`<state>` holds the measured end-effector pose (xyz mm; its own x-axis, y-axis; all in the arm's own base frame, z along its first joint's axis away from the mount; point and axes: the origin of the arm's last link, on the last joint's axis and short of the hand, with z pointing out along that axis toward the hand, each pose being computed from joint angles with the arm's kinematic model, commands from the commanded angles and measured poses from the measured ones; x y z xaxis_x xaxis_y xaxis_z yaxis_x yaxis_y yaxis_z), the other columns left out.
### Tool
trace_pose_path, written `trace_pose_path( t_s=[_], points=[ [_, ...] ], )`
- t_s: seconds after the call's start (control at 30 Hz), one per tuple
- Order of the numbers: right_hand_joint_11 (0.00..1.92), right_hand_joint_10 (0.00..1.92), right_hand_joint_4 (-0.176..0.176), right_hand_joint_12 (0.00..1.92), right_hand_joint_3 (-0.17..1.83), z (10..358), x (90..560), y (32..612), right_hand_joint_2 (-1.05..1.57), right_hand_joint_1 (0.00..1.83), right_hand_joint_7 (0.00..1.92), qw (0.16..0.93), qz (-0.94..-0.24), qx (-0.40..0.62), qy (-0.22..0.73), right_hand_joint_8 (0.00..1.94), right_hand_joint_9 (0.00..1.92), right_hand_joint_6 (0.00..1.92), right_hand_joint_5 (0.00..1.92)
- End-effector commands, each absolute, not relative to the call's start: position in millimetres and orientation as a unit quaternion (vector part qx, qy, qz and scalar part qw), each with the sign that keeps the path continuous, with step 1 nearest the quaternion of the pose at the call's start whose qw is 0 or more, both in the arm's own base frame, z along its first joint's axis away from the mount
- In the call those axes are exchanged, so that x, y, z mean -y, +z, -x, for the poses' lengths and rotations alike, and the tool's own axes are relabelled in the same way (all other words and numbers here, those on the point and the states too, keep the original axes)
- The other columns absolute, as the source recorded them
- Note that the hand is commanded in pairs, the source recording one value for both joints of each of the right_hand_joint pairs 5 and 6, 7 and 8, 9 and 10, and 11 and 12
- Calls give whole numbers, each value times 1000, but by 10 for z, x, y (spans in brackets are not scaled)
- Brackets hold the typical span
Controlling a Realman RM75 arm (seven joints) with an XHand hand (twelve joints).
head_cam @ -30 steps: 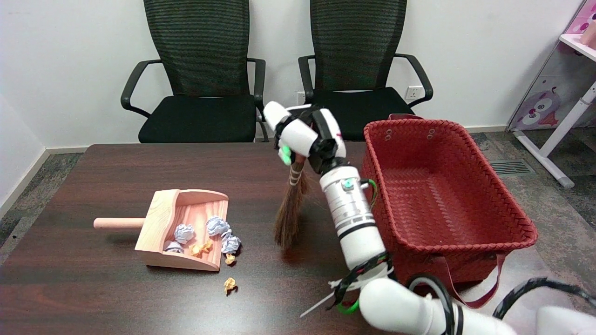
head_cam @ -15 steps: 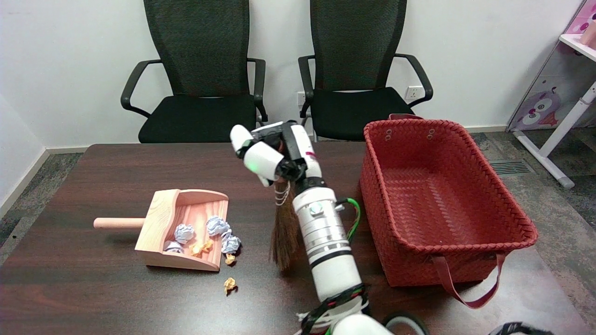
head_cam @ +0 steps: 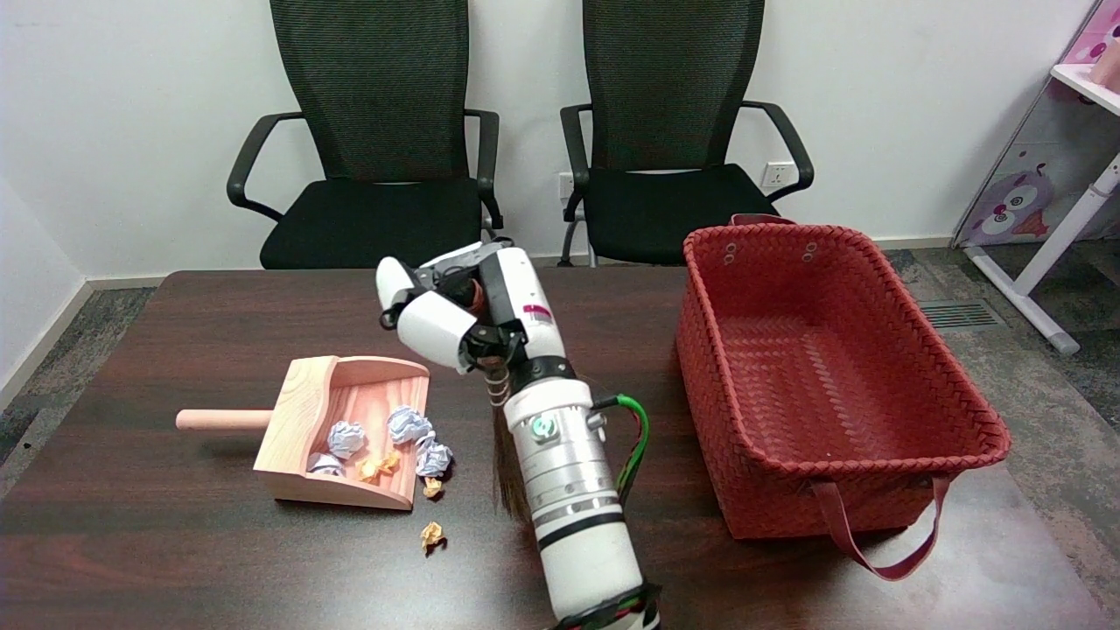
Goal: Sweep the paper ball into the dustpan.
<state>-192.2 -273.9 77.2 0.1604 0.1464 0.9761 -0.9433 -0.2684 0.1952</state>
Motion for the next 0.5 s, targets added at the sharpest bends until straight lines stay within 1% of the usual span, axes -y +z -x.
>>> trace_pose_path(
  t_s=[0.03,0.2,0.37,0.5],
  points=[
    [1920,1920,27,1920,1394,1909,2578,555,1571,976,1920,548,-589,306,509,1920,1920,1920,1920],
    [1920,1920,26,1920,1374,1906,2598,552,1571,977,1920,546,-589,306,511,1920,1920,1920,1920],
    [1920,1920,21,1920,1313,1995,2634,520,1571,980,1920,530,-573,342,523,1920,1920,1920,1920],
    [1920,1920,21,1920,1287,2030,2631,474,1571,981,1920,530,-569,351,522,1920,1920,1920,1920]
  ],
)
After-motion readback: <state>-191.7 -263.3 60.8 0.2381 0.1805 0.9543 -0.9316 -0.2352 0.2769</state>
